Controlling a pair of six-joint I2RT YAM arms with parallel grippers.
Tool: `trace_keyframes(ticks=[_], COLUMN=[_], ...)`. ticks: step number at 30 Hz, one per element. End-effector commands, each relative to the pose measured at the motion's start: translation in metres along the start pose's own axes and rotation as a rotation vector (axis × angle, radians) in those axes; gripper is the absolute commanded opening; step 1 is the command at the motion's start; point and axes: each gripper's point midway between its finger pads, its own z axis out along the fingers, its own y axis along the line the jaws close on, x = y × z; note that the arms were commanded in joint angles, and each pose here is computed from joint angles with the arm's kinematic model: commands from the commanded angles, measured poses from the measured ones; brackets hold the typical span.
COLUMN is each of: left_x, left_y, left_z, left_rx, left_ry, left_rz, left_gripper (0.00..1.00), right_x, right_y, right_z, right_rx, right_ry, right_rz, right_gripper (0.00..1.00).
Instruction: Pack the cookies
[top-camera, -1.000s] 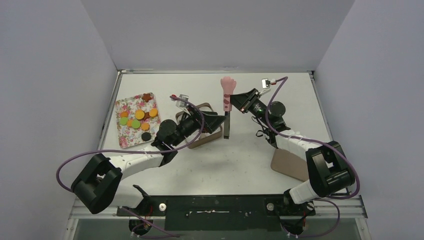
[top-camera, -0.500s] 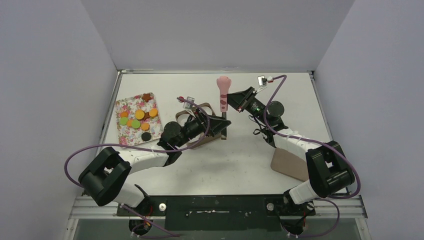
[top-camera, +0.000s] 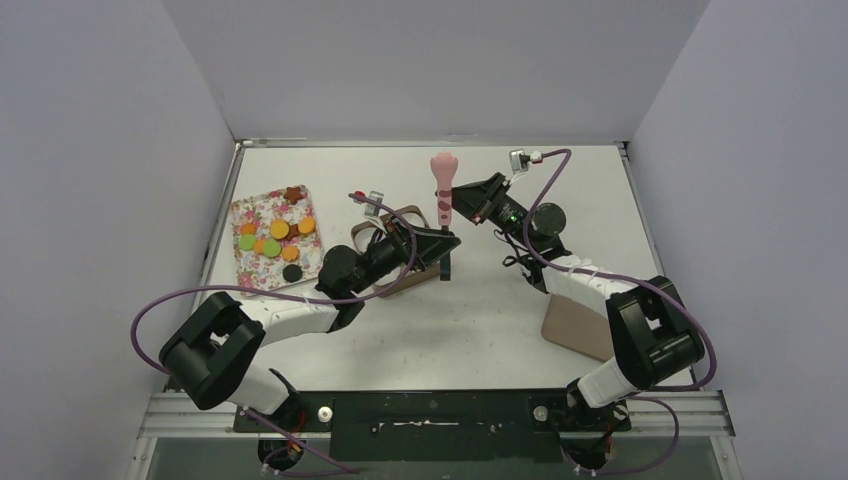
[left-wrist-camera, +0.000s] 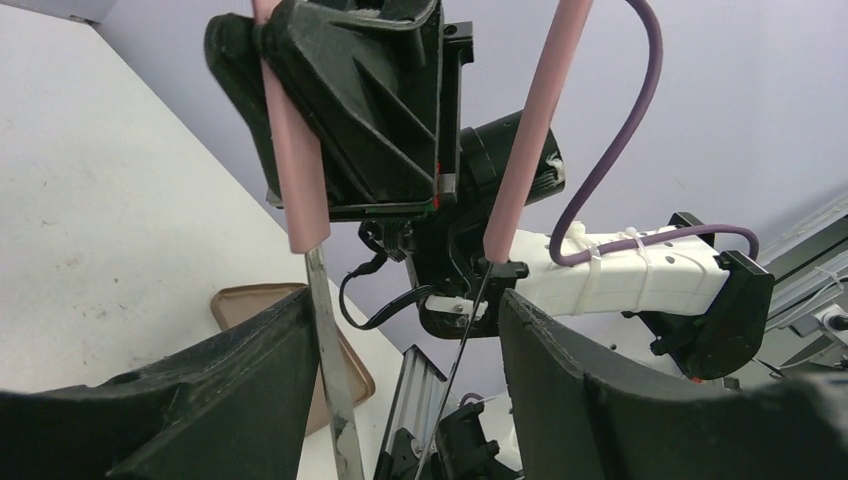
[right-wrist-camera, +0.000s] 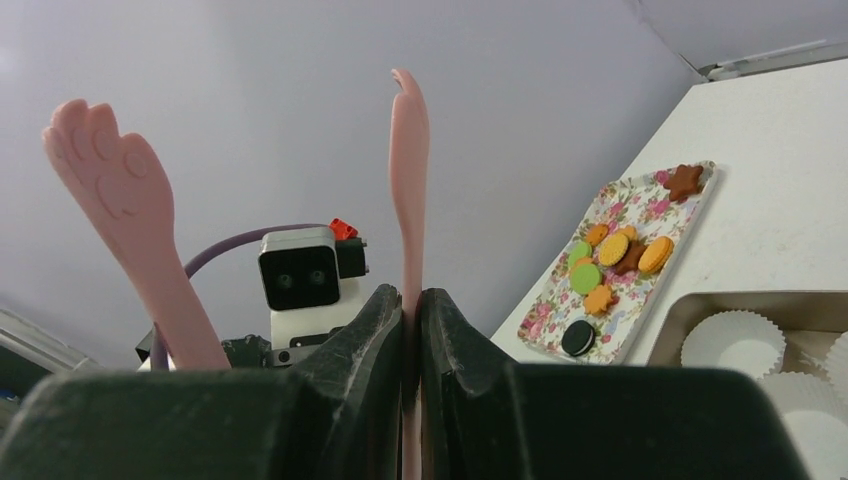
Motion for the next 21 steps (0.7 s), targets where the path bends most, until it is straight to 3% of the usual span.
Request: trace_keyframes(ticks=[1,13,21], left_x=[-0.014,-0.017,-0.018], left_y=[-0.026,-0.024,-0.007], left_z=[0.007,0.001,-0.007], left_rx=[0.100,0.090,-0.011], left_ry=[-0.041,-0.074,-0.084], left_rz=[0.012,0.012,0.079], left_gripper=[0.61,0.46,0.32], right_x=[-0.009,0.000,0.002], right_y=[0.030,0.028,0.022], right_z=[0.010,0.012,0.007], right_rx=[-0.113,-0.117,-0.098], right_ry=[-0.014,0.012,0.010], right_rz=[-0.051,-0.040,-0.046], right_gripper=[0.00,0.00,0.23])
